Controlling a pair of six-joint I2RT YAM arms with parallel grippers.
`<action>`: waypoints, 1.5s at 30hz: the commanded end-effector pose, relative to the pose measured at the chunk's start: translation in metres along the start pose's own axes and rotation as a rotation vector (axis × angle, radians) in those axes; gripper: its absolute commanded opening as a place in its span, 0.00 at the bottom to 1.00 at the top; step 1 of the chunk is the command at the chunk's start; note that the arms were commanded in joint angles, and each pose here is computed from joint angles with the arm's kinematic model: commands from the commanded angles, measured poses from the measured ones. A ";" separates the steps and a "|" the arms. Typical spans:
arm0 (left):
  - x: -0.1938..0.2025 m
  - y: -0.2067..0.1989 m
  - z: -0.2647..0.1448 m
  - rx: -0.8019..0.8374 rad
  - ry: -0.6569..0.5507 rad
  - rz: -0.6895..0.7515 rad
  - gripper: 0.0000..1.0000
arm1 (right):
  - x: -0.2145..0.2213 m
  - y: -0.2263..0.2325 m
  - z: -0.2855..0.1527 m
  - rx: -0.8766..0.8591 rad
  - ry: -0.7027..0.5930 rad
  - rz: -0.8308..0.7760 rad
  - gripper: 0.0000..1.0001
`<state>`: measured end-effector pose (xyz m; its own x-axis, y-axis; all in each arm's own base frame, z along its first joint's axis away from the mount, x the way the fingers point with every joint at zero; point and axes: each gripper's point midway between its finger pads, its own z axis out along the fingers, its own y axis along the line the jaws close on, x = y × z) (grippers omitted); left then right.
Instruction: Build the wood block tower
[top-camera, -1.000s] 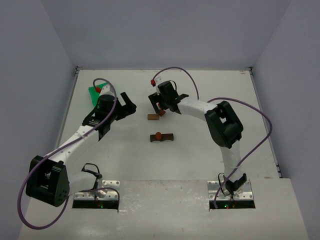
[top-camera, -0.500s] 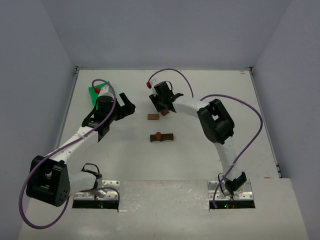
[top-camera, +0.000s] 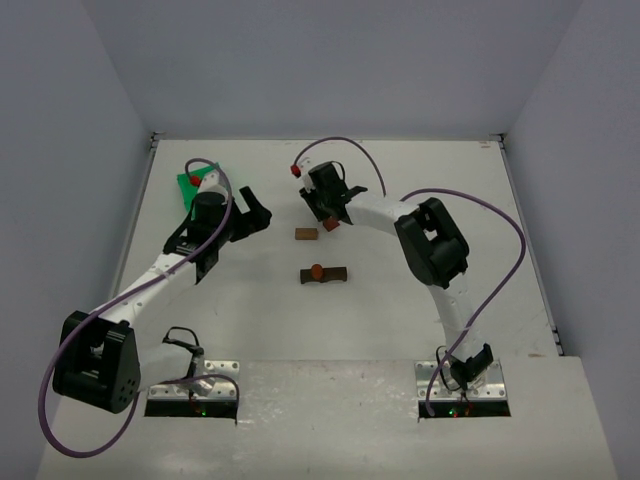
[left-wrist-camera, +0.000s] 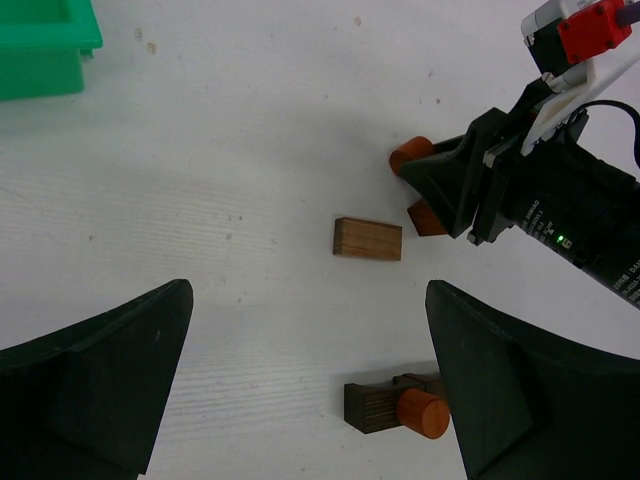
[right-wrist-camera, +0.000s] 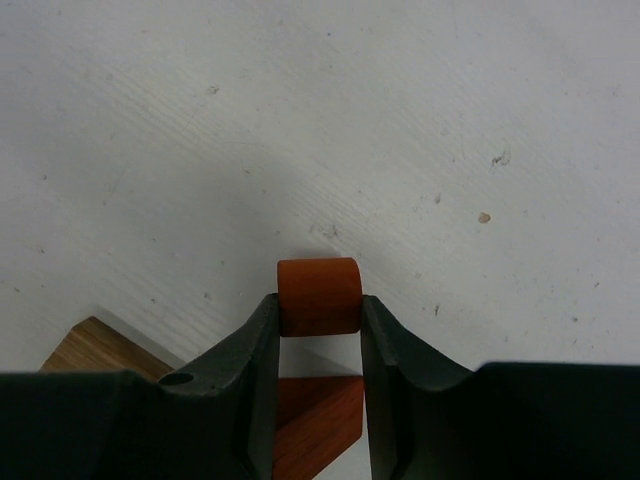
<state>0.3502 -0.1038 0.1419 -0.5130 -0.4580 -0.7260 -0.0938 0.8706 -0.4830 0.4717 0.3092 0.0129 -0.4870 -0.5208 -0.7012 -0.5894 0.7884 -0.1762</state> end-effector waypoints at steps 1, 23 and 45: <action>-0.010 -0.021 -0.006 0.121 -0.022 0.028 1.00 | -0.071 0.010 -0.028 -0.104 -0.237 -0.127 0.18; 0.058 -0.136 -0.109 1.013 0.226 0.017 1.00 | -0.036 0.112 -0.285 -0.492 -0.993 -0.542 0.15; 0.072 -0.164 -0.112 1.031 0.234 0.041 0.60 | -0.042 0.119 -0.291 -0.477 -1.015 -0.557 0.16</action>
<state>0.2255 -0.2547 0.1983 -0.7269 -0.2626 -0.6345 0.5728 0.2778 -0.7712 0.2367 0.3249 0.1934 0.4166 -0.1511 -0.8964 -0.8700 0.2196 -0.4414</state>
